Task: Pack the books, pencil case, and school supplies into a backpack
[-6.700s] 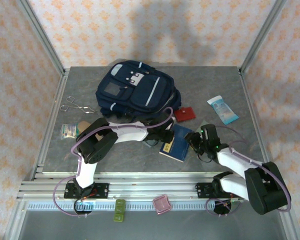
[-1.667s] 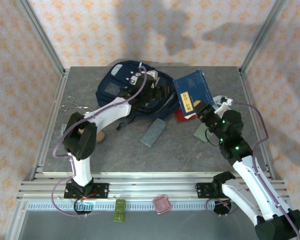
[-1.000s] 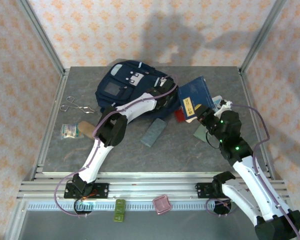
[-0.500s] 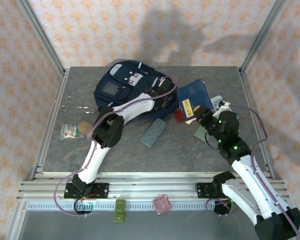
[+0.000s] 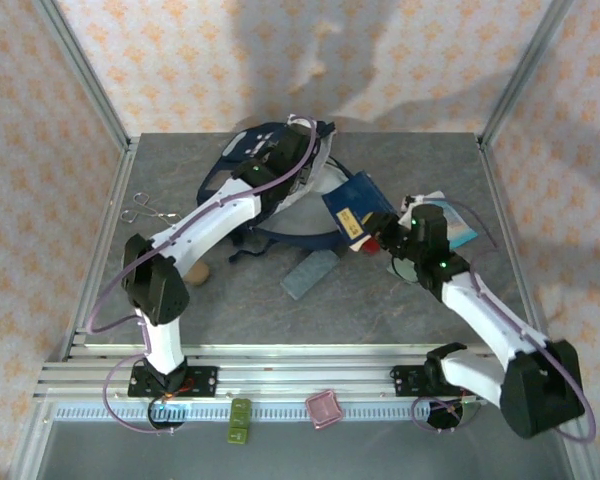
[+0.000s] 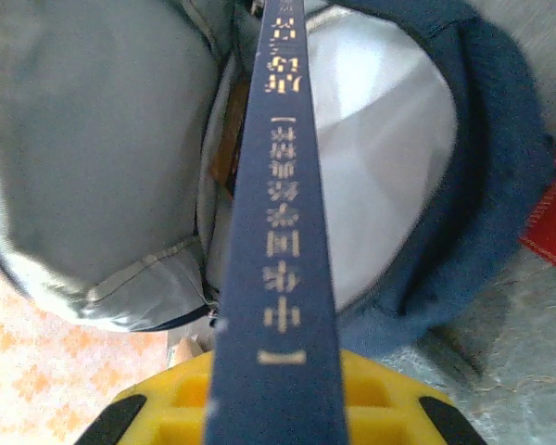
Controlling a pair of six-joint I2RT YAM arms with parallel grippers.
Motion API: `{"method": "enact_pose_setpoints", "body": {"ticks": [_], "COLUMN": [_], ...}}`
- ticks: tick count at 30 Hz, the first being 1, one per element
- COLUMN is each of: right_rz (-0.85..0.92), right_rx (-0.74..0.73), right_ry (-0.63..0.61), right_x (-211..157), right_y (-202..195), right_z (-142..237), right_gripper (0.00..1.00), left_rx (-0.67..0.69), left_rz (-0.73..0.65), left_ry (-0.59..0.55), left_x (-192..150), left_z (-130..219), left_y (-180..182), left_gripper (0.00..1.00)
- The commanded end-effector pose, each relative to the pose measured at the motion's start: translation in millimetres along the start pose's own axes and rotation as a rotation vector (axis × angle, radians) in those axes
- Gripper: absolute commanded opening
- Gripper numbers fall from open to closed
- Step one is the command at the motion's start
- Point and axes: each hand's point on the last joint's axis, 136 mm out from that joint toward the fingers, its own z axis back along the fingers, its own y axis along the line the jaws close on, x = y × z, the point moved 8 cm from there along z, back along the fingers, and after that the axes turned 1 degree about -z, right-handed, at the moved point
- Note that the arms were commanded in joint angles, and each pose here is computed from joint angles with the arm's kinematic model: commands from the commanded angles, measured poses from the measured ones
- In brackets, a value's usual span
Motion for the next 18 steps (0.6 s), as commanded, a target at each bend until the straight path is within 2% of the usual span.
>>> {"method": "enact_pose_setpoints", "body": {"ticks": [1,8,13,18], "right_rz": [0.094,0.097,0.048,-0.029], "right_rx": [0.222,0.310,0.302,0.261], "right_ry": [0.062,0.220,0.262,0.283], "right_x": [11,8,14,20], "right_y": [52,78,74,54], "right_z": [-16,-91,-155,-216], "right_gripper": [0.00,0.00,0.00,0.00], "left_rx": [0.015,0.021,0.005,-0.013], "left_rz": [0.082,0.086,0.099,0.109], "left_ry": [-0.182,-0.192,-0.198,-0.198], "left_x": [34,31,32,31], "left_z": [34,41,44,44], "left_y": [17,22,23,21], "left_gripper": [0.00,0.00,0.00,0.00]}}
